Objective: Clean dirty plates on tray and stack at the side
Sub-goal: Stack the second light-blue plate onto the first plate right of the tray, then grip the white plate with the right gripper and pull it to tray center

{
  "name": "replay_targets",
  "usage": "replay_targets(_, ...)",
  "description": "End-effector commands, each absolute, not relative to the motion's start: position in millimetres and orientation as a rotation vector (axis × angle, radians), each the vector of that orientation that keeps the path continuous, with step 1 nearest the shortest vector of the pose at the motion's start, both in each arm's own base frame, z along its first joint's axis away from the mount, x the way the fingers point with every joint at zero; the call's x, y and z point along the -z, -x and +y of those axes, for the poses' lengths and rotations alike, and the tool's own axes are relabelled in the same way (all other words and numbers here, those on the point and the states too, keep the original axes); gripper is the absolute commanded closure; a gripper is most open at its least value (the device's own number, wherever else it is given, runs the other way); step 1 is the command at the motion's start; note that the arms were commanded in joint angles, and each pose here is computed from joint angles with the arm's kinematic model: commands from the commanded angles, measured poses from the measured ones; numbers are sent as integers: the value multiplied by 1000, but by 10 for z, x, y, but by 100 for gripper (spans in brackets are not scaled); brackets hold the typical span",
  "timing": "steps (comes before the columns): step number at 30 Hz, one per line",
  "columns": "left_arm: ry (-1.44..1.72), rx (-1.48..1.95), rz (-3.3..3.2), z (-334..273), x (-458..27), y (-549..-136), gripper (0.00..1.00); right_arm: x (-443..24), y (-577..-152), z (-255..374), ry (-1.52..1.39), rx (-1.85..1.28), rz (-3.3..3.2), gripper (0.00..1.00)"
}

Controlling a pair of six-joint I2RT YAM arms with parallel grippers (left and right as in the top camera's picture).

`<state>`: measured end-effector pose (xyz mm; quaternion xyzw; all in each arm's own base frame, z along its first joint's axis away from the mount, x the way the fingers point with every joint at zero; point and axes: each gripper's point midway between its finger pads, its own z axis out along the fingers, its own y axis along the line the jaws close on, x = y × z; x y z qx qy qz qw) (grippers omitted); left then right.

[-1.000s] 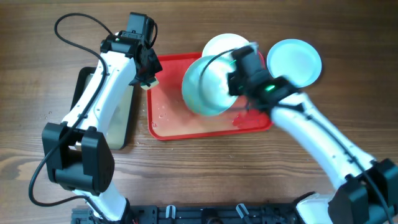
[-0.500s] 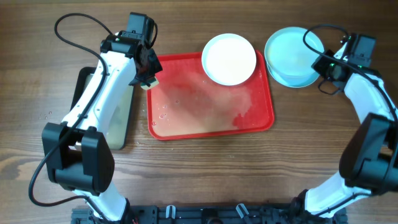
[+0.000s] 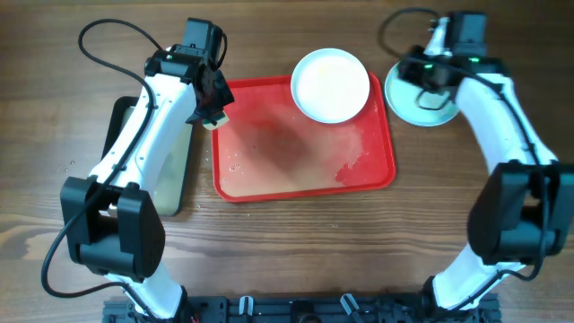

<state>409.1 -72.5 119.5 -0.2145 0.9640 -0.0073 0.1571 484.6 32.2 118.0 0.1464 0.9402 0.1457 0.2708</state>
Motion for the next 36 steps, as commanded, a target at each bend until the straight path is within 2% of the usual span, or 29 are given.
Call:
replay_targets(1, 580, 49, 2734, -751, -1325, -4128, 96, -1123, -4795, 835, -375, -385, 2566, 58)
replay_targets(9, 581, 47, 2737, -749, -1322, -4120, 96, -115, -4576, 1087, -486, -364, 2805, 59)
replay_targets(11, 581, 47, 2737, -749, -1322, -4120, 96, -29, -4504, 1108, -491, -375, 2845, 60)
replay_targets(12, 581, 47, 2737, -749, -1322, -4119, 96, -18, -4469, 1106, -490, -370, 2860, 65)
replay_targets(15, 581, 47, 2737, -749, -1322, -4120, 96, 4, -4219, 1247, -397, -459, 2972, 96)
replay_targets(22, 581, 47, 2737, -749, -1322, -4120, 96, -35, -3567, 1799, -49, -506, 3180, 96)
replay_targets(23, 580, 47, 2737, -749, -1322, -4120, 96, -70, -3586, 1840, -13, -512, 3164, 91)
replay_targets(27, 580, 47, 2736, -749, -1323, -4122, 96, -288, -3999, 1851, 415, -480, 2951, 43)
replay_targets(28, 580, 47, 2736, -749, -1323, -4122, 96, -309, -4116, 1854, 513, -448, 2880, 34)
replay_targets(31, 581, 47, 2736, -749, -1323, -4122, 96, -360, -4275, 1952, 703, -433, 2741, 32)
replay_targets(36, 579, 53, 2727, -755, -1331, -4144, 96, -396, -4185, 2388, 1041, -460, 2561, 40)
